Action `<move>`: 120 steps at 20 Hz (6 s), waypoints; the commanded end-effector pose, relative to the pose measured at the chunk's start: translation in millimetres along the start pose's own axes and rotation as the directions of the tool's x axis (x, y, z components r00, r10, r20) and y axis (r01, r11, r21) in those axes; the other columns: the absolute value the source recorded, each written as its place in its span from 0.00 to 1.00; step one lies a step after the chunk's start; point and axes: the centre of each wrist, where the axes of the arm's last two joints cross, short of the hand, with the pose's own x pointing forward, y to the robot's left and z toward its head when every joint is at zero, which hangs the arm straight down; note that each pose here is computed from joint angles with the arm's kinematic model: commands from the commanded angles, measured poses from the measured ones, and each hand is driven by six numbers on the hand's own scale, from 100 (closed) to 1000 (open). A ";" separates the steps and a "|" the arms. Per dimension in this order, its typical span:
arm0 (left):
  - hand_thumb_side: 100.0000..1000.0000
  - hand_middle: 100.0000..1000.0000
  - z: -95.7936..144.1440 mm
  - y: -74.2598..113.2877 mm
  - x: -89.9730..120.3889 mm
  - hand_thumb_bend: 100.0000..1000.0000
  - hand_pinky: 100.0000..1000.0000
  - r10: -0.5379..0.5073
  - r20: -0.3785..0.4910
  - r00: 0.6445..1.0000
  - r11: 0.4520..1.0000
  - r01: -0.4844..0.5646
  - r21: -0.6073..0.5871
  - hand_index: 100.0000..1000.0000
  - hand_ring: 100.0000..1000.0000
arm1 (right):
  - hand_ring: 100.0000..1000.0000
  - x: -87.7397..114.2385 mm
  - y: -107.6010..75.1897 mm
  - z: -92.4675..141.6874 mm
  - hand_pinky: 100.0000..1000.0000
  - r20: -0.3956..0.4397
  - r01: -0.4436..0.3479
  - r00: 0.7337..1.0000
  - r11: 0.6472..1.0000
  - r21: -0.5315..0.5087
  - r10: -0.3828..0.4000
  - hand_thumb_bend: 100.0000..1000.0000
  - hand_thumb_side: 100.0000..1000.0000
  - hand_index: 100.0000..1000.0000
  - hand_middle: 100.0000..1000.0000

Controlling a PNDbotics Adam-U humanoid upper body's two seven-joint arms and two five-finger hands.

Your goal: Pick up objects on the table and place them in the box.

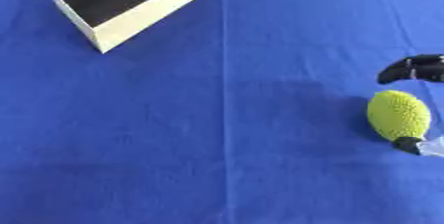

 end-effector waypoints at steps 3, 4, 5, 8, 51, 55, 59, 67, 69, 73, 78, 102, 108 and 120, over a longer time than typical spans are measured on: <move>0.00 0.47 -8.6 0.7 5.5 0.29 0.76 -0.001 0.034 0.999 1.000 0.002 -0.018 0.49 0.46 | 0.87 1.4 -7.8 2.0 0.83 -0.056 -0.056 0.997 0.998 -0.034 0.054 0.43 0.53 0.86 0.80; 0.00 0.47 -8.6 0.6 5.5 0.28 0.76 -0.001 0.034 0.999 1.000 0.001 -0.018 0.49 0.46 | 0.87 1.4 -6.7 2.2 0.83 -0.069 -0.055 0.996 0.998 -0.037 0.053 0.42 0.52 0.86 0.80; 0.00 0.47 -8.6 0.5 5.5 0.28 0.76 0.000 0.034 0.999 1.000 0.001 -0.018 0.49 0.46 | 0.87 1.4 -5.5 2.4 0.83 -0.083 -0.056 0.995 0.998 -0.038 0.053 0.42 0.53 0.86 0.80; 0.00 0.47 -8.3 0.4 5.4 0.28 0.77 0.001 0.032 0.999 1.000 0.000 -0.018 0.48 0.46 | 0.86 1.9 -0.8 2.4 0.83 -0.112 -0.048 0.993 0.998 -0.036 0.044 0.42 0.51 0.86 0.80; 0.00 0.47 -7.6 -1.1 5.2 0.25 0.77 0.009 0.026 1.000 1.000 -0.009 -0.012 0.48 0.46 | 0.80 -6.4 24.3 8.0 0.80 -0.424 0.164 0.900 0.980 0.111 -0.103 0.26 0.36 0.85 0.72; 0.00 0.47 -7.7 -1.5 5.2 0.25 0.77 0.012 0.026 1.000 1.000 -0.011 -0.013 0.48 0.46 | 0.77 -11.5 27.9 7.6 0.78 -0.436 0.171 0.894 0.976 0.131 -0.099 0.32 0.27 0.84 0.69; 0.00 0.47 -7.9 -1.9 5.3 0.24 0.77 0.013 0.026 1.000 1.000 -0.013 -0.013 0.48 0.46 | 0.73 -13.8 29.6 6.4 0.76 -0.442 0.167 0.891 0.979 0.115 -0.100 0.37 0.12 0.82 0.65; 0.00 0.47 -8.2 -2.3 5.4 0.23 0.77 0.014 0.025 1.000 1.000 -0.013 -0.010 0.48 0.46 | 0.64 -8.1 35.4 3.1 0.69 -0.452 0.161 0.881 0.987 0.018 -0.136 0.11 0.00 0.72 0.54; 0.00 0.47 -8.3 -2.4 5.5 0.23 0.77 0.014 0.025 1.000 1.000 -0.013 -0.009 0.48 0.46 | 0.61 -4.6 36.1 2.0 0.67 -0.441 0.157 0.886 0.988 -0.005 -0.143 0.04 0.00 0.69 0.52; 0.00 0.47 -8.1 -2.4 5.4 0.22 0.77 0.013 0.023 1.000 1.000 -0.013 -0.008 0.48 0.46 | 0.57 2.1 36.3 0.2 0.64 -0.409 0.161 0.898 0.986 -0.040 -0.163 0.00 0.00 0.66 0.48; 0.00 0.47 -7.9 -2.2 5.3 0.22 0.77 0.011 0.021 1.000 1.000 -0.011 -0.009 0.48 0.46 | 0.53 10.3 33.3 -2.0 0.63 -0.353 0.169 0.917 0.983 -0.073 -0.184 0.00 0.00 0.59 0.42; 0.00 0.46 -7.9 -3.3 5.5 0.20 0.76 0.013 0.019 1.000 1.000 -0.012 -0.016 0.48 0.46 | 0.49 27.2 -88.4 -35.8 0.59 -0.055 -0.193 0.980 0.850 -0.491 0.191 0.00 0.00 0.52 0.38; 0.00 0.46 -7.2 -3.8 5.4 0.21 0.76 0.017 0.019 1.000 1.000 -0.017 -0.025 0.48 0.46 | 0.49 57.5 -127.1 -59.6 0.63 0.033 -0.131 0.983 0.814 -0.567 0.180 0.00 0.00 0.53 0.37; 0.00 0.46 0.0 -2.2 3.6 0.19 0.77 0.012 0.003 1.000 0.999 -0.012 -0.044 0.47 0.45 | 0.48 117.1 -168.7 -105.1 0.63 0.236 0.013 0.961 0.824 -0.566 0.147 0.00 0.00 0.53 0.36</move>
